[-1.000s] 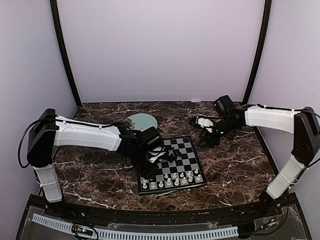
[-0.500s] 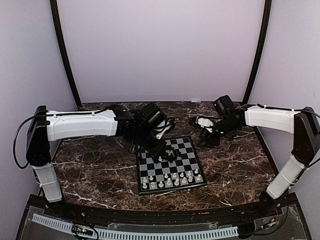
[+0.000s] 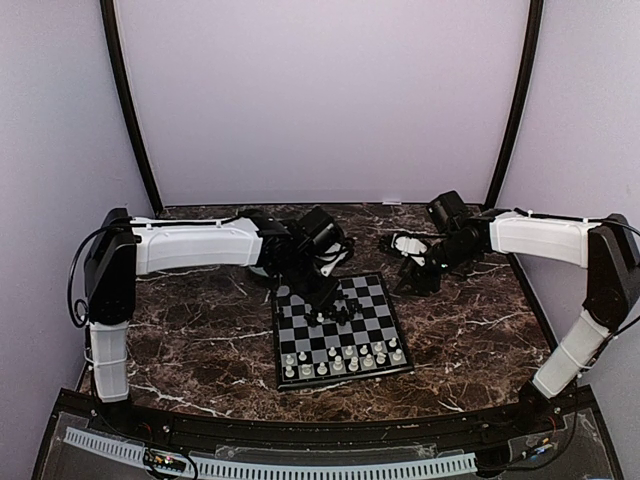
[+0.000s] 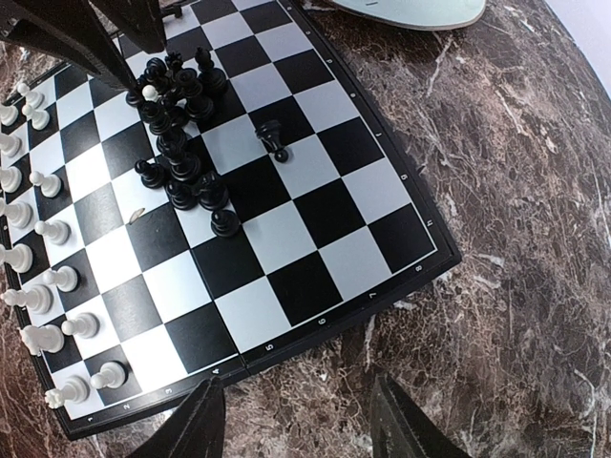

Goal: Set up the chess pieces on the board
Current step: Pick up the pawn from the chessboard.

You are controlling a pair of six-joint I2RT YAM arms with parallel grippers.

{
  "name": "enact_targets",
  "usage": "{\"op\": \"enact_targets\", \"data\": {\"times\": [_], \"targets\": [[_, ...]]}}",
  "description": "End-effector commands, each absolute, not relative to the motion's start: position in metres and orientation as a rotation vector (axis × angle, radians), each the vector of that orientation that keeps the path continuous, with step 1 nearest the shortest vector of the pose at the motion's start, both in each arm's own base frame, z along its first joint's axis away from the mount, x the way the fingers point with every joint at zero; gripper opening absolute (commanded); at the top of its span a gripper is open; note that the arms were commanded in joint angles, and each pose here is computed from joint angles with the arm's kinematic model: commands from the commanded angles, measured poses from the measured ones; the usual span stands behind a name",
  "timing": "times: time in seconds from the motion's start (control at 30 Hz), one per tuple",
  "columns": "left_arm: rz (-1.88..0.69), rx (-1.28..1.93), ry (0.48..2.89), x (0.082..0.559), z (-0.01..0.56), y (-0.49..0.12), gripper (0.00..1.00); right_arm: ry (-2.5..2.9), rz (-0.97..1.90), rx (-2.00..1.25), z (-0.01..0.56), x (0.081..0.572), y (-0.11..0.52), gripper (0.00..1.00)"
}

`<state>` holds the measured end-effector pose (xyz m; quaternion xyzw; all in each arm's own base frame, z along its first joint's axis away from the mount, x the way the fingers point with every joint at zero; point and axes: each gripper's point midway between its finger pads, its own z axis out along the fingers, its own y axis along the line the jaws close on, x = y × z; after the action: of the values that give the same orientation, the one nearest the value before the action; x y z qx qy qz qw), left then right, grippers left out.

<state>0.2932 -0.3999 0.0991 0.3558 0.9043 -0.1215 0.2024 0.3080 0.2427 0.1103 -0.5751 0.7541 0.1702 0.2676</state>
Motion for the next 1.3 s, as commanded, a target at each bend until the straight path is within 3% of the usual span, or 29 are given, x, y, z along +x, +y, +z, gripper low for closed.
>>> {"op": "enact_targets", "data": {"times": [0.0,0.4,1.27], "targets": [[-0.329,1.007,2.551,0.293,0.101,-0.397,0.25,2.022,0.462,-1.568,0.11,0.304,0.244,0.54],[-0.334,1.033,2.621,0.284,0.088,-0.395,0.15,2.029,0.454,-1.57,0.109,0.304,0.243,0.54],[-0.277,1.05,2.668,0.281,0.067,-0.386,0.24,2.03,0.456,-1.573,0.107,0.304,0.243,0.54]]}}
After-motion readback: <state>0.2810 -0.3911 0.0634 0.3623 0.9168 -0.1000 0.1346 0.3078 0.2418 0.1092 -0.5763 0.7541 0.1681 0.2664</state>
